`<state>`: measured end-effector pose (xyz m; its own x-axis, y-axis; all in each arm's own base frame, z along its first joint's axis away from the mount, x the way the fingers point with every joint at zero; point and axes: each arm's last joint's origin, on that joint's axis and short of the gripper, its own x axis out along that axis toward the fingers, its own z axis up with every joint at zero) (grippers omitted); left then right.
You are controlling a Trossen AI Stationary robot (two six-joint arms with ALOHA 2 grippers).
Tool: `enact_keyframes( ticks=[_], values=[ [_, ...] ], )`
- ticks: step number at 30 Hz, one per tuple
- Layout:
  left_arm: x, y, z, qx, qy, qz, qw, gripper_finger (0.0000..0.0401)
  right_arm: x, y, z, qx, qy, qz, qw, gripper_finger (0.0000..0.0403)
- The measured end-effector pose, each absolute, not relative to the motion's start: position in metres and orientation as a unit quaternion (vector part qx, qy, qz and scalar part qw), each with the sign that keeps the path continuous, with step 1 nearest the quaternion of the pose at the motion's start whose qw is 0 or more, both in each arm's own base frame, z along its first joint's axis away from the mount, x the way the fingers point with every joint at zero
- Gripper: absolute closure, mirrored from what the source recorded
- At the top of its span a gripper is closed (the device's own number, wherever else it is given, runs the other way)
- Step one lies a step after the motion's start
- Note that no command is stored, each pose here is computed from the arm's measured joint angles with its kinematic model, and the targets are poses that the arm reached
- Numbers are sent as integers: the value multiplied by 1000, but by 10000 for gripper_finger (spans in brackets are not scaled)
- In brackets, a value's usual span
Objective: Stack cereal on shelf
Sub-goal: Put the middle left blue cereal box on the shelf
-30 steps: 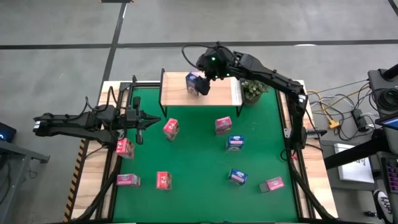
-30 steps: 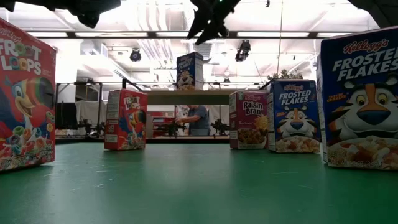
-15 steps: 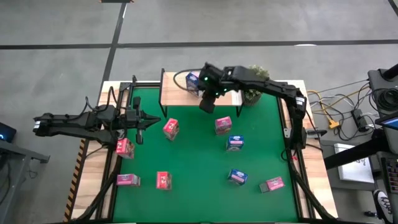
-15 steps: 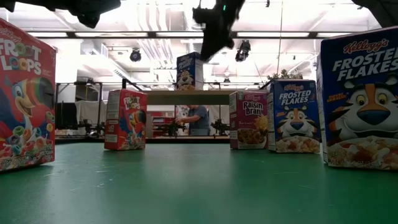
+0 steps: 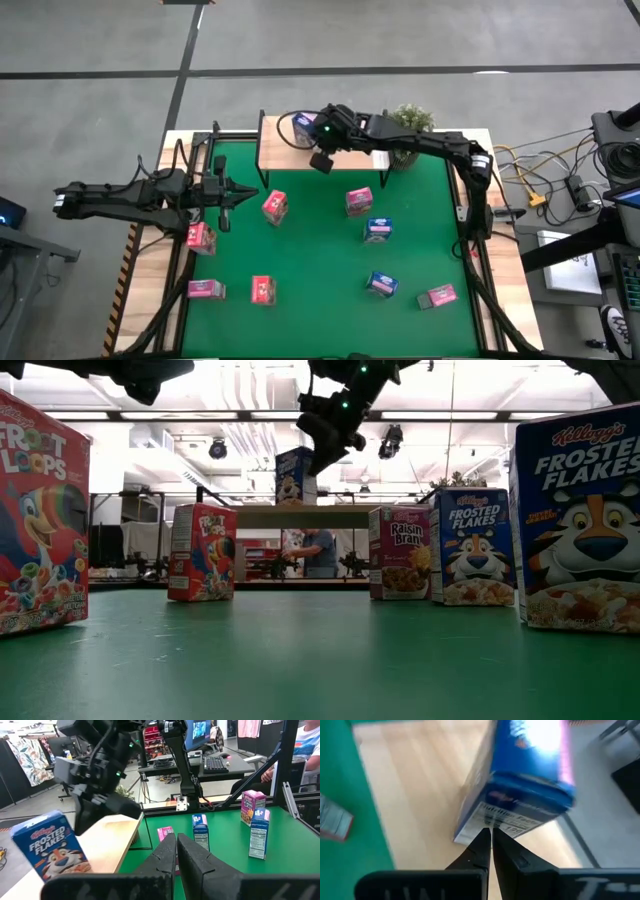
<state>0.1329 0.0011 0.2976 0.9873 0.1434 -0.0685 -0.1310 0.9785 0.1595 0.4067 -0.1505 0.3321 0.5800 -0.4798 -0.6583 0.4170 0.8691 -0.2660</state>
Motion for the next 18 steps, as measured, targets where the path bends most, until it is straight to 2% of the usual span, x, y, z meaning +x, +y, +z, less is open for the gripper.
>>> enact_keyframes(
  ticks=[18],
  values=[
    [133,1,298,77,39,69,994,401,421,-173,320,-118,256,-269,921,394]
  ],
)
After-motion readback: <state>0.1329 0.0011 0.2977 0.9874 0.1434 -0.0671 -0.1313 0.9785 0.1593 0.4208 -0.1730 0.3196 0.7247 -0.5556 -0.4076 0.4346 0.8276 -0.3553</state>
